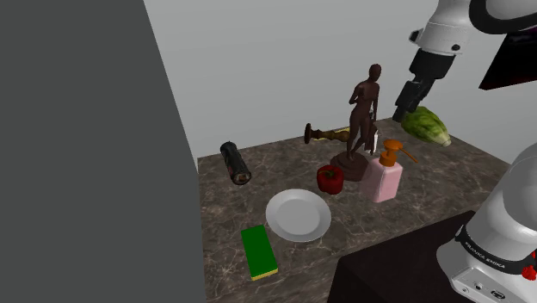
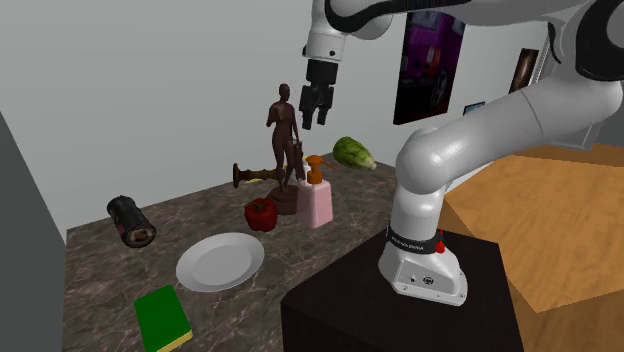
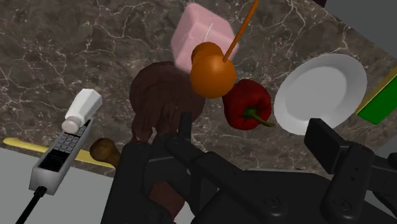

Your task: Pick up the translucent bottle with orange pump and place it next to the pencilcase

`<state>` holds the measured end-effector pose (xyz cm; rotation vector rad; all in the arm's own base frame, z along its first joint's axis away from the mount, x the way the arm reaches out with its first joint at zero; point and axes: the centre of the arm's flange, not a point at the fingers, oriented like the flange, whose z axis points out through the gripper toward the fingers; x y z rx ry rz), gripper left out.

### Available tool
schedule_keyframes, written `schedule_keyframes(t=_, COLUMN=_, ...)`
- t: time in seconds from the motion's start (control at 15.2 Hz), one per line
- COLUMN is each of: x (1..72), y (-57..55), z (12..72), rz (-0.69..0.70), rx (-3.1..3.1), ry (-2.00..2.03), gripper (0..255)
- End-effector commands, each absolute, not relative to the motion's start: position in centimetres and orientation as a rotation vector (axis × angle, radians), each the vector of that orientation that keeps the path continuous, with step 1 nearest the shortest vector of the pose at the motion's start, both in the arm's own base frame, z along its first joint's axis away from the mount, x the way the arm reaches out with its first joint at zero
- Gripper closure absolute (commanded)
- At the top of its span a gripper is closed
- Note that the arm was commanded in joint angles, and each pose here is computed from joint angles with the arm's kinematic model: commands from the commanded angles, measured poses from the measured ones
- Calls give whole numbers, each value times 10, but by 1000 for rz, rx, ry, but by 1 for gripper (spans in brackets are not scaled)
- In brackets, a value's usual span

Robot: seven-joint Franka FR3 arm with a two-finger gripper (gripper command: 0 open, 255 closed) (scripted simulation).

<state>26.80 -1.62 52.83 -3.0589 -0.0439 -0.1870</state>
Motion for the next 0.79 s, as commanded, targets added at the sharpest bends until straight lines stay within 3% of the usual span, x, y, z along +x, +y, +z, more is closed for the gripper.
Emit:
schedule_keyframes(t=0.0, x=257, y=-19, z=504, rz=-218, rx=-3062, ry=-42, gripper=0)
schedule_keyframes(t=0.33, x=240, y=-30, z=439, rz=-287, rx=-3067, ry=-37, gripper=0)
schedule_keyframes(t=0.73, x=246, y=-28, z=408, rz=-287, rx=-3067, ry=-37, gripper=0)
